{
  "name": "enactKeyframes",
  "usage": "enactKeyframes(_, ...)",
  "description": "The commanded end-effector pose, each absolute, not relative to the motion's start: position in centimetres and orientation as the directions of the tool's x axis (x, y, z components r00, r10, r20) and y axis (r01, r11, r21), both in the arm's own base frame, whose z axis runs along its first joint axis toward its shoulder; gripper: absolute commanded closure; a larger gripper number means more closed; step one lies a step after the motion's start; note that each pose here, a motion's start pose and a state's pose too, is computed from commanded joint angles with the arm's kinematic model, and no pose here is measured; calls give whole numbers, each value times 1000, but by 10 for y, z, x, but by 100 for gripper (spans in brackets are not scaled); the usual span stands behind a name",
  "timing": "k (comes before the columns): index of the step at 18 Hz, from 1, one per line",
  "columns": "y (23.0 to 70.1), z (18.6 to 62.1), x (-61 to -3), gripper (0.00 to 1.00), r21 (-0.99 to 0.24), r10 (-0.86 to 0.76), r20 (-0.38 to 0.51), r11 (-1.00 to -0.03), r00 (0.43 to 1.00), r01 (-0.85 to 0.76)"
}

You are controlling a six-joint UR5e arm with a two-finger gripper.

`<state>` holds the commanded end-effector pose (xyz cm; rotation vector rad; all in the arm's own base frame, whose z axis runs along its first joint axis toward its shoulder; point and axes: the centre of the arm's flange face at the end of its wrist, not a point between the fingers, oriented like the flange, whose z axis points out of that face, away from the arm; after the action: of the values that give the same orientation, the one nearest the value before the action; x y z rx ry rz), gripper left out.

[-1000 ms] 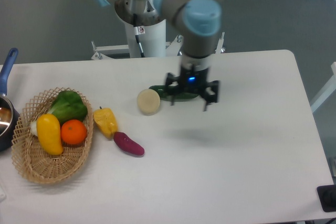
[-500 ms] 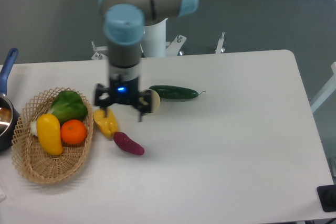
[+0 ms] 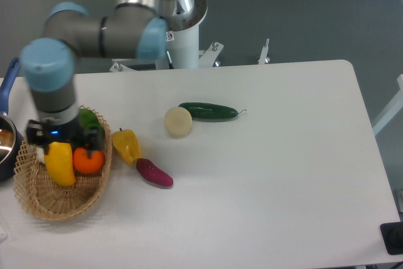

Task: Pick up the mango from the basket
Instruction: 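Lower the gripper into the basket and close it on the yellow mango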

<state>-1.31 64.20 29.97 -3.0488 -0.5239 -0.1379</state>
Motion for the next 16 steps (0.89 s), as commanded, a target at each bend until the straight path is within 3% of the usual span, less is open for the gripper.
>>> enactKeyframes(4, 645, 281, 4, 0, -2, 329, 62, -944, 942, 329)
enactKeyframes(16, 641, 278, -3, 0, -3, 363, -10, -932, 932, 363)
